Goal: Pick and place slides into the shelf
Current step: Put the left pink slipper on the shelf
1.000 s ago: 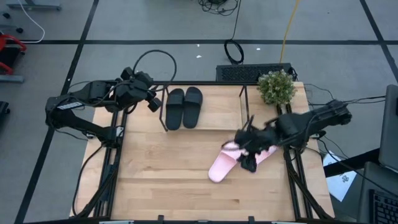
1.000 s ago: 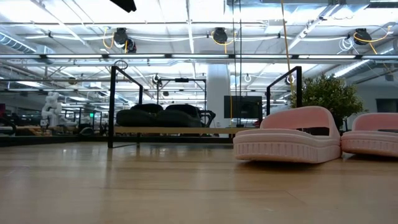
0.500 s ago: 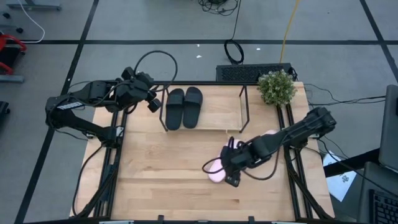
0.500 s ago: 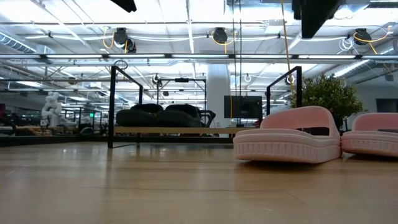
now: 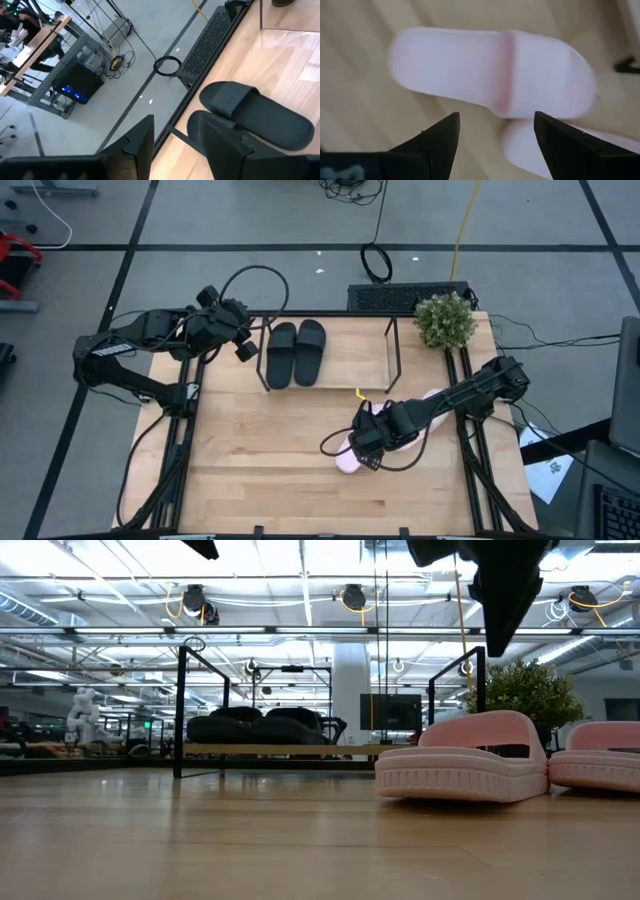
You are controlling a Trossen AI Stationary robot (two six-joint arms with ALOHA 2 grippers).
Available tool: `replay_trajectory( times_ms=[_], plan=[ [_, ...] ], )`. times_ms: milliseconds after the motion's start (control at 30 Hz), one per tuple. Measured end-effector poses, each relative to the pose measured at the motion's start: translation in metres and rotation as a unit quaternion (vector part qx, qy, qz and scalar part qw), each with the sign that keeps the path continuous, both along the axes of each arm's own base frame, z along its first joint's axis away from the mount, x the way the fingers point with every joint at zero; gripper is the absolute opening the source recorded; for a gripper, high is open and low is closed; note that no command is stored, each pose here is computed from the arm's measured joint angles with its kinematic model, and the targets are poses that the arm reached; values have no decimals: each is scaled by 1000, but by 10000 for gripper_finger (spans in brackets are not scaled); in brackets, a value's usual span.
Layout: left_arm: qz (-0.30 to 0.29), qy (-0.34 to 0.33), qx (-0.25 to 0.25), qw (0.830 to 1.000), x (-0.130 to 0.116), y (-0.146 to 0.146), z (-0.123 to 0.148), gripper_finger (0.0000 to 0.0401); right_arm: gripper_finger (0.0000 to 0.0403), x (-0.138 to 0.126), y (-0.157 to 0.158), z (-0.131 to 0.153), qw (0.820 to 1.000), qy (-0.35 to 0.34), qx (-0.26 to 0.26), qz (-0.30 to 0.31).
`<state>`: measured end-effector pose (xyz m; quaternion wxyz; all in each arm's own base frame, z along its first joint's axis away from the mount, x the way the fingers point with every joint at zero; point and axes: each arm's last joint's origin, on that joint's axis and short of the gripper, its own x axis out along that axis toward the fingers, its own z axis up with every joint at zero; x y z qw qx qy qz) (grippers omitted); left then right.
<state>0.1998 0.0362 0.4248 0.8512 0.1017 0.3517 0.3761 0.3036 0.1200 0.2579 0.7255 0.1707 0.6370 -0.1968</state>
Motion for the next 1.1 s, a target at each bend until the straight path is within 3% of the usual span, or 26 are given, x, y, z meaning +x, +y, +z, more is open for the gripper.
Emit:
replay_trajectory(
  times_ms=[500, 833, 1100],
  plan=[
    [2, 18, -3, 1000, -3, 0, -2, 159, 247, -1, -5, -1, 1000, 11, -4, -4],
    [3, 17, -4, 1000, -3, 0, -2, 159, 247, -10, -8, -27, 999, 47, -16, -15],
    [3, 18, -4, 1000, -3, 0, -2, 159, 247, -7, -7, -36, 1000, 26, -9, -5]
  ],
)
